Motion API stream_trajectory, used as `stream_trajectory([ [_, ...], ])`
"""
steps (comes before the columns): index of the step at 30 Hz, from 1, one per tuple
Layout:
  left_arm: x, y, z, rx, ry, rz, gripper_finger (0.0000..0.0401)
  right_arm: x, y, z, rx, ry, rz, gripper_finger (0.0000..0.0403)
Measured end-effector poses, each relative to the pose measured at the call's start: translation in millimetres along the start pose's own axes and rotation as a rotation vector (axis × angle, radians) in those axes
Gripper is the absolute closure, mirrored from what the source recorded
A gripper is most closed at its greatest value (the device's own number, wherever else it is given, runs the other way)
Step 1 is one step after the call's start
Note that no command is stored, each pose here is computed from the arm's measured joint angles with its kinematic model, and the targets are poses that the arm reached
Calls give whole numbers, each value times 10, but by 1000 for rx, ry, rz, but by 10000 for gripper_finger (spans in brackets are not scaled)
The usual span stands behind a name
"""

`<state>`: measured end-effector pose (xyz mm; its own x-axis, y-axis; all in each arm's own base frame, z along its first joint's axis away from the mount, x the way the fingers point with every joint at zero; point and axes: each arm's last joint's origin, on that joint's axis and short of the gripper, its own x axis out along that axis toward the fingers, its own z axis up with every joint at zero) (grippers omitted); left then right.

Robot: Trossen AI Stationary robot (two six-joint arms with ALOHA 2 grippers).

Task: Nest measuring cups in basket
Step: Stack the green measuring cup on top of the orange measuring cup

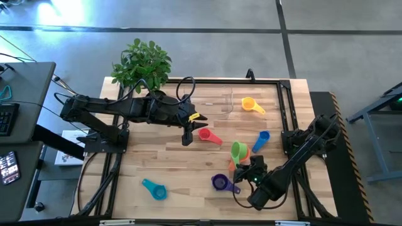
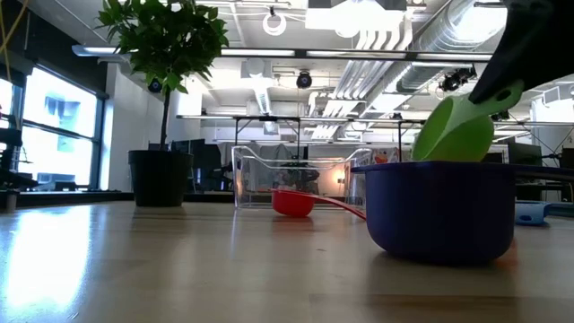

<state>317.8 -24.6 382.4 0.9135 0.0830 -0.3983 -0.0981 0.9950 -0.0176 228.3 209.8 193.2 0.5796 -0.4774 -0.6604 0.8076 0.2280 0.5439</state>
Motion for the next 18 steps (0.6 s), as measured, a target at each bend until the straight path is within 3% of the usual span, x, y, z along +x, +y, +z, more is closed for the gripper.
stream_trajectory([
  [18, 0, -1, 0, 0, 0, 0, 311, 50, 27, 19, 21, 28, -31, 305],
])
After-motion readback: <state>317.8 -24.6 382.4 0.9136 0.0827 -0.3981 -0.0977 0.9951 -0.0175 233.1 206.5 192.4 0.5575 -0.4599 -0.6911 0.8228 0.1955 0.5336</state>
